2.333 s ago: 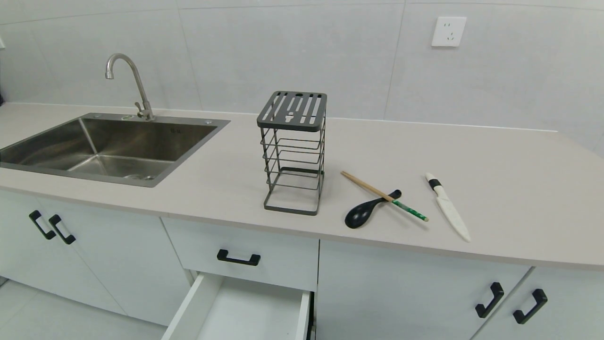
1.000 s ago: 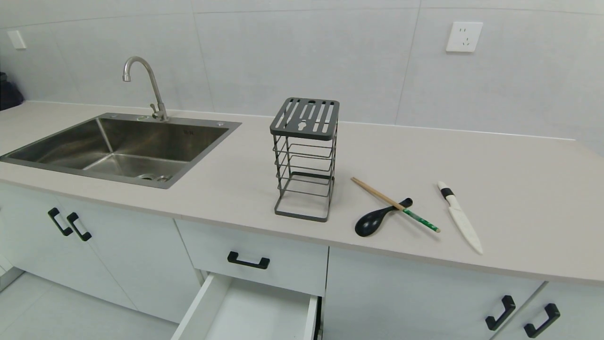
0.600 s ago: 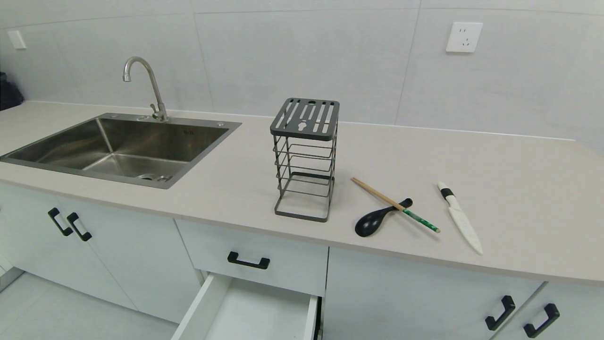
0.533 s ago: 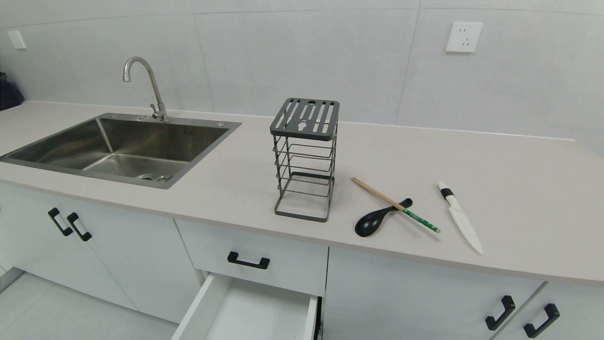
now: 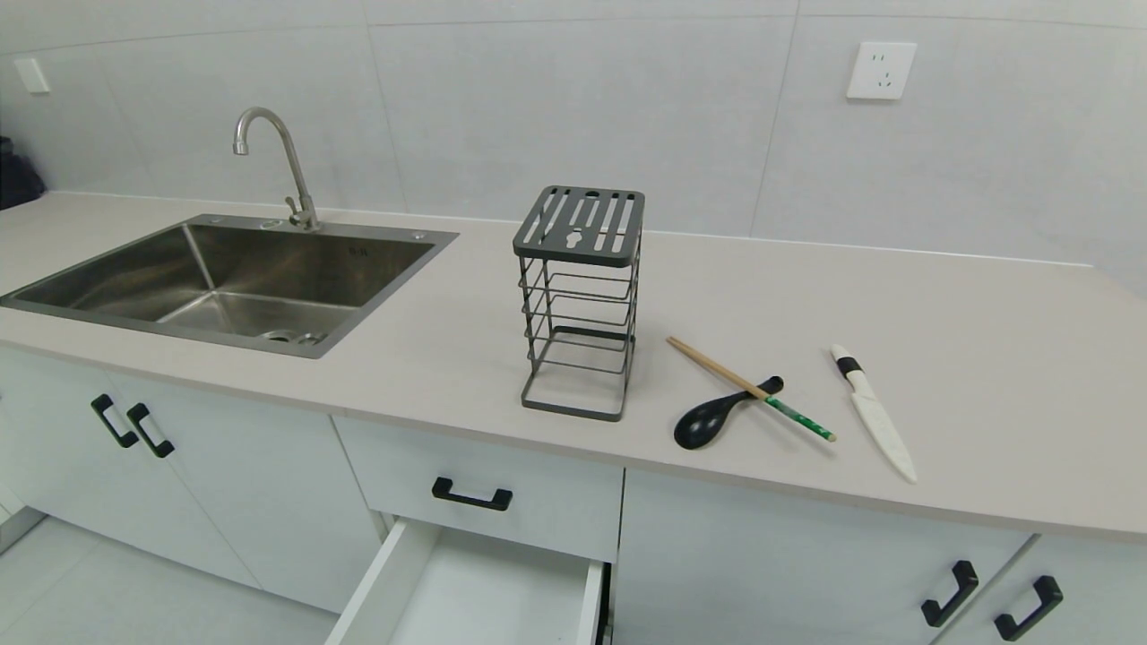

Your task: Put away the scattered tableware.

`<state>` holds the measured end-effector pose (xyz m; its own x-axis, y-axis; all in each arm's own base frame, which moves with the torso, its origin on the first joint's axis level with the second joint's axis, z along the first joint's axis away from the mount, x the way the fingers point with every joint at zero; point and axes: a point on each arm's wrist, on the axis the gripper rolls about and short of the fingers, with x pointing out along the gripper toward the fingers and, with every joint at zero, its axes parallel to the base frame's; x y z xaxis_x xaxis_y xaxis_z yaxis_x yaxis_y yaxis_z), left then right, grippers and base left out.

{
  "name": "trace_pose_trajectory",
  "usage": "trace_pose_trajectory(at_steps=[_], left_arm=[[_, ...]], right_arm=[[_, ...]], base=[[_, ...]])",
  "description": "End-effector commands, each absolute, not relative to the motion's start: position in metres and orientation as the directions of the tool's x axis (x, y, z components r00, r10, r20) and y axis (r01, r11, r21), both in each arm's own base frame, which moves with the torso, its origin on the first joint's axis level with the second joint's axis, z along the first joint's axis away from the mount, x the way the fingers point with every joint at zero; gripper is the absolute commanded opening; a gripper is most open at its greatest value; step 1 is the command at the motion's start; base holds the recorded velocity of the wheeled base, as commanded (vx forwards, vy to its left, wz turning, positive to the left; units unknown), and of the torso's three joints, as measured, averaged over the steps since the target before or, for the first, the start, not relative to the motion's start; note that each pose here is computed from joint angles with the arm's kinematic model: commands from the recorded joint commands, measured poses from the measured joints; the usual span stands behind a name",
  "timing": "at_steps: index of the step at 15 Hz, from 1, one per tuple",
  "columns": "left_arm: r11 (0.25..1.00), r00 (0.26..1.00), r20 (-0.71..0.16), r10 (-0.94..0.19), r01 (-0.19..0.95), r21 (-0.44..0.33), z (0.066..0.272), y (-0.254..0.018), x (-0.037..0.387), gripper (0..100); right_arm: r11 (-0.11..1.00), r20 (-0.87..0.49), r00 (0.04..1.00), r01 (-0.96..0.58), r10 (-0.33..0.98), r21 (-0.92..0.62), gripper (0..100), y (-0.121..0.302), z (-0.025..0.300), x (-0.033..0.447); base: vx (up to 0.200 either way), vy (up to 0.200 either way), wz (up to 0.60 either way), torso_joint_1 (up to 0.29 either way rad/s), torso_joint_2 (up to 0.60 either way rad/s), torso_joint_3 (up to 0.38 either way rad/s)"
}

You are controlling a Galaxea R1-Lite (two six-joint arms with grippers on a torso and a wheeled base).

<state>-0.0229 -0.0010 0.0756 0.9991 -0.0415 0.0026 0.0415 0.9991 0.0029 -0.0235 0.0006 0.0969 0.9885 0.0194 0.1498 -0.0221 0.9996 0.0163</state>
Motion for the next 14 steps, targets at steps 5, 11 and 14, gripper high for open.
trace_pose_trajectory(at_steps=[5, 11, 14], left_arm=[[0.999, 0.999, 0.002, -0.041, 0.041, 0.003, 0.076, -0.001, -0.023, 100], [0.999, 0.999, 0.002, -0.041, 0.041, 0.003, 0.076, -0.001, -0.023, 100], [0.999, 0.999, 0.002, -0.041, 0.041, 0.003, 0.076, -0.001, -0.023, 100]], right_arm=[[0.929, -0.077, 0.928, -0.368, 0.365, -0.023, 100, 0.010, 0.205, 0.054], [0.832, -0.398, 0.782, -0.549, 0.479, -0.078, 100, 0.036, 0.187, 0.143], [0.820, -0.419, 0.761, -0.569, 0.495, -0.064, 100, 0.047, 0.195, 0.173]], base=[[0.000, 0.000, 0.00, 0.000, 0.00, 0.000], [0.000, 0.000, 0.00, 0.000, 0.00, 0.000], [0.000, 0.000, 0.00, 0.000, 0.00, 0.000]])
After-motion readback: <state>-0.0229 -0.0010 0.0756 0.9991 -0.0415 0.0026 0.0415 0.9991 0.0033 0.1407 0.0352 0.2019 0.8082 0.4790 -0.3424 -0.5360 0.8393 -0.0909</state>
